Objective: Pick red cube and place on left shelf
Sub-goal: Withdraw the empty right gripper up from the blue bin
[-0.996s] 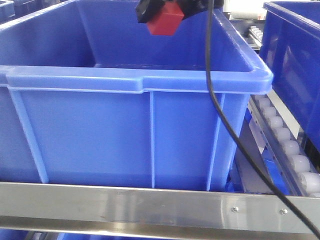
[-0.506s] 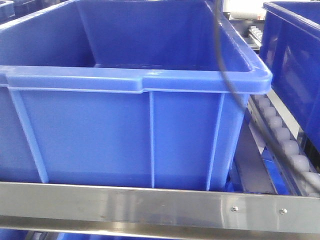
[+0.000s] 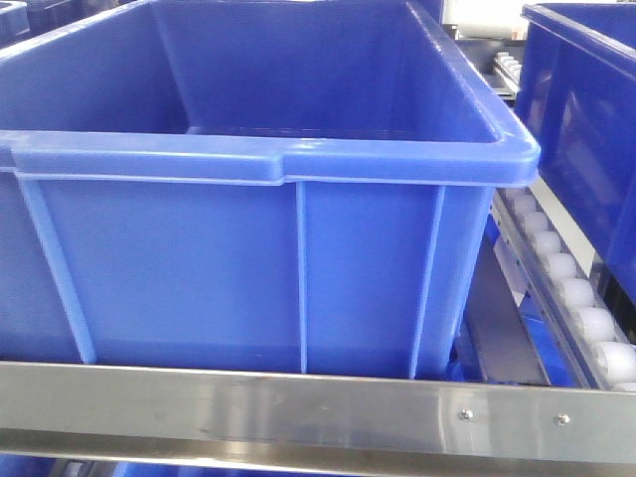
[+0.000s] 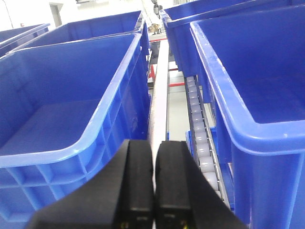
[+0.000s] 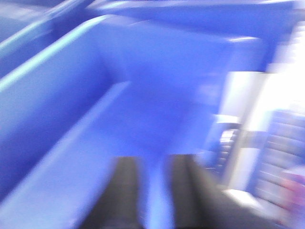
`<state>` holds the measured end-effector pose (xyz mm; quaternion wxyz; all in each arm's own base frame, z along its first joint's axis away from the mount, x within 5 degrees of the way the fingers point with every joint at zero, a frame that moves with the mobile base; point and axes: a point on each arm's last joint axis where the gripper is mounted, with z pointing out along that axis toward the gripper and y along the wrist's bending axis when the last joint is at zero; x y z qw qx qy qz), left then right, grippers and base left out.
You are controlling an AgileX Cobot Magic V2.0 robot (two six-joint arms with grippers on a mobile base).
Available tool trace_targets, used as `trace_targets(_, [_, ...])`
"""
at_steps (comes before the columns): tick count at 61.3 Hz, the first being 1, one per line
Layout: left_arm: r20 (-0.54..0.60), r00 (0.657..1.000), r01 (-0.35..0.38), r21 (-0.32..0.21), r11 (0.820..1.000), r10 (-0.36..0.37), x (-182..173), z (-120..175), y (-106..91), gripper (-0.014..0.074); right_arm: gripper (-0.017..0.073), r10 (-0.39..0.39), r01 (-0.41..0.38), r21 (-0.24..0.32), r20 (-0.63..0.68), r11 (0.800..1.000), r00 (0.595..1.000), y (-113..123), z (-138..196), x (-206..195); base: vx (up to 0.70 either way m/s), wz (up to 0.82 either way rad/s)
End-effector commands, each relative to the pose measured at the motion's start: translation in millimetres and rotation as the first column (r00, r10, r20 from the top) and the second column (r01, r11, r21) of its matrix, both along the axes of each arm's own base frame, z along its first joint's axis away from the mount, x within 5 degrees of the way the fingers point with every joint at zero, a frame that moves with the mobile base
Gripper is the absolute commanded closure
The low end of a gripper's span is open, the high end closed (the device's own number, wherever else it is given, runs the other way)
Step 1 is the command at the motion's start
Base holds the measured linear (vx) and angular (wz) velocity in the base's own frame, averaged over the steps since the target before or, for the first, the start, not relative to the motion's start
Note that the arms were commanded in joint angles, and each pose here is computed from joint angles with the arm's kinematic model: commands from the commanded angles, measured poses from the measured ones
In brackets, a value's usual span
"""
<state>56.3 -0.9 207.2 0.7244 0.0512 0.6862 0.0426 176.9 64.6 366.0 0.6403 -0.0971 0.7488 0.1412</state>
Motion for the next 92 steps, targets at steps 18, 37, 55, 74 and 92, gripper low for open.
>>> trace_targets(18, [0.062,0.998,0.005,-0.005,1.0,-0.004,1,0,-0.2,0.0488,0.0503,-0.219,0.201,0.09,0.286,0.975,0.933,-54,-15,-97,0.0,0.0])
trace_targets(37, [0.062,0.998,0.005,-0.005,1.0,-0.004,1,0,-0.2,0.0488,0.0503,-0.289,0.282,0.065,0.211,0.957,0.934,-62,-57,-121,0.0,0.0])
trace_targets(55, [0.062,0.998,0.005,-0.005,1.0,-0.004,1,0,-0.2,0.0488,0.0503,-0.291,0.287,0.048,0.164,0.957,0.943,-62,-67,-120,0.0,0.0])
trace_targets(74, [0.062,0.998,0.005,-0.005,1.0,-0.004,1,0,-0.2,0.0488,0.0503,-0.291,0.287,0.049,0.167,0.957,0.942,-62,-66,-120,0.0,0.0])
trace_targets(92, [0.062,0.998,0.005,-0.005,1.0,-0.004,1,0,-0.2,0.0488,0.0503,-0.291,0.287,0.049,0.167,0.957,0.942,-62,-66,-120,0.0,0.0])
